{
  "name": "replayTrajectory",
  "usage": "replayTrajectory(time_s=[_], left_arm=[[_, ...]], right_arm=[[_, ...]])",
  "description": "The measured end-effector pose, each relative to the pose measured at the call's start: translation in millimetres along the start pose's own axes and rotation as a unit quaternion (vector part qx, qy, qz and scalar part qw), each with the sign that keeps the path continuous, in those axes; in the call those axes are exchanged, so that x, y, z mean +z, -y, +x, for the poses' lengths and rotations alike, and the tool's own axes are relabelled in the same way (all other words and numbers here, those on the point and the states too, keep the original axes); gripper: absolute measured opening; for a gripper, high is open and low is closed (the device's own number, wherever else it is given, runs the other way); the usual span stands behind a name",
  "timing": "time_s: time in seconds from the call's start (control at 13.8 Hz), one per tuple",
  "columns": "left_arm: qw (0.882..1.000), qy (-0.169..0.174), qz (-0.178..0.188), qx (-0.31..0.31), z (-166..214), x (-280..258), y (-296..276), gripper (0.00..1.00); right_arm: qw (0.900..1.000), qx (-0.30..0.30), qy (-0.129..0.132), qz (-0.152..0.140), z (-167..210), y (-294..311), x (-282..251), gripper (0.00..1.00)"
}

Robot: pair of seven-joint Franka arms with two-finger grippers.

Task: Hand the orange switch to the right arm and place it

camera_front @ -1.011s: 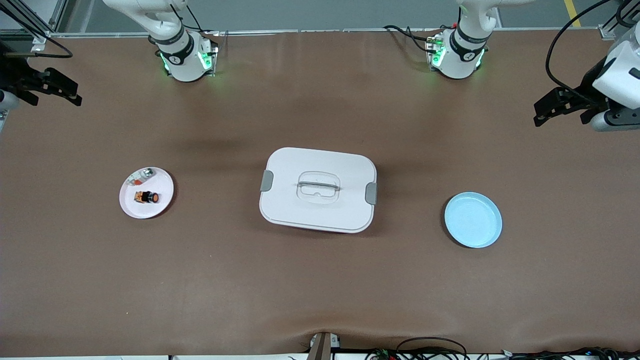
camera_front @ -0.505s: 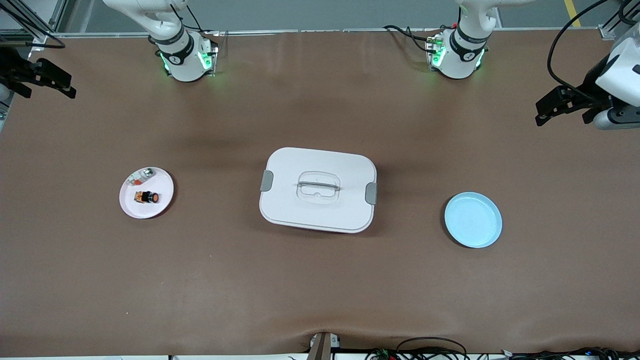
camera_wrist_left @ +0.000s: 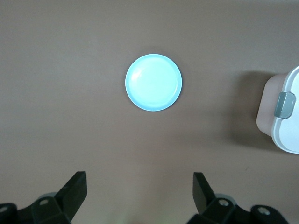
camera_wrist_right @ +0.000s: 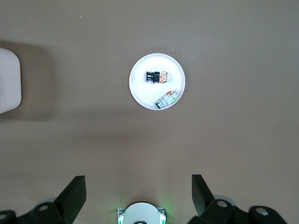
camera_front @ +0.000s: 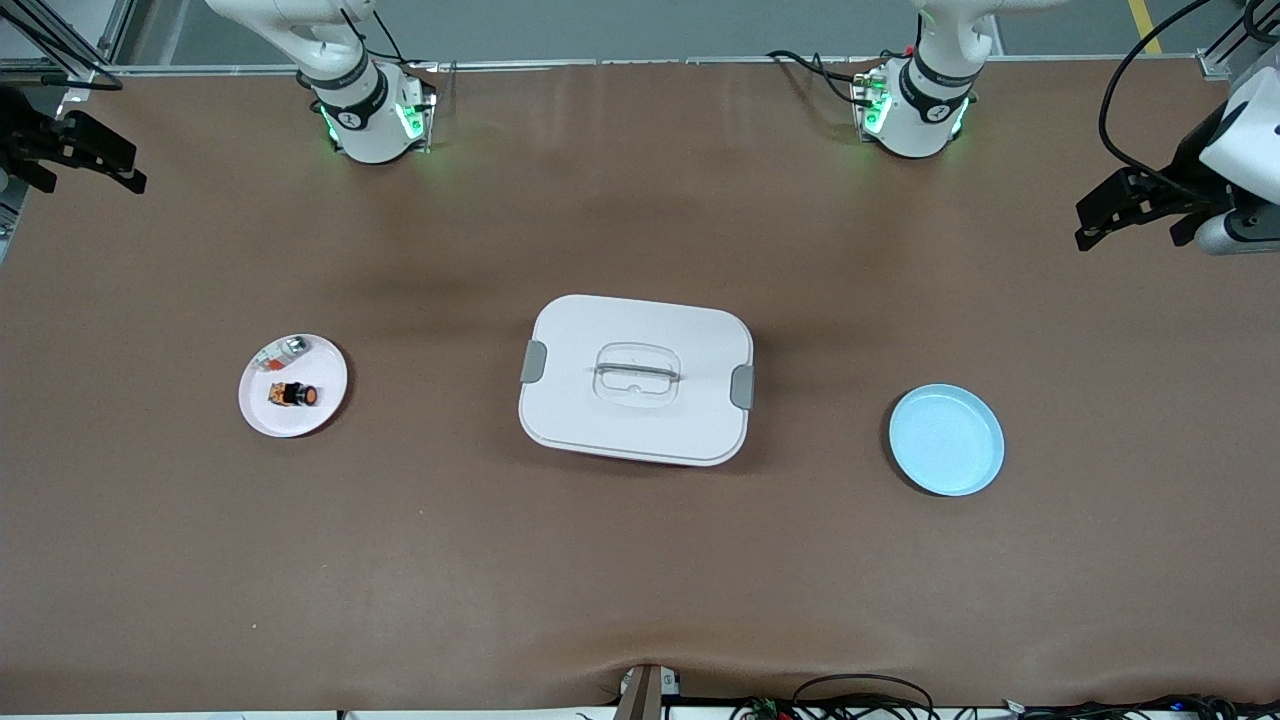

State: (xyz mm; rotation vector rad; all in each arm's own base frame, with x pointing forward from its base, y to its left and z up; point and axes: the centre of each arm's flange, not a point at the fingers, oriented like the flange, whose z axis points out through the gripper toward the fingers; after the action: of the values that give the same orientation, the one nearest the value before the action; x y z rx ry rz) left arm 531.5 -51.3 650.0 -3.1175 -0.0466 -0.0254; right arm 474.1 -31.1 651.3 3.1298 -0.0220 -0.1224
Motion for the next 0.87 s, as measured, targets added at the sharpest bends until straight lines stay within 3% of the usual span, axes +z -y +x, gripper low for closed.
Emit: replayTrajectory(time_s=[0.87], left_arm=[[1.000,-0.002,0.000,0.000,0.0,-1.7,0.0,1.00]], right_arm=[[1.000,0.000,0.003,0.000,3.3,0.0,3.7,1.00]])
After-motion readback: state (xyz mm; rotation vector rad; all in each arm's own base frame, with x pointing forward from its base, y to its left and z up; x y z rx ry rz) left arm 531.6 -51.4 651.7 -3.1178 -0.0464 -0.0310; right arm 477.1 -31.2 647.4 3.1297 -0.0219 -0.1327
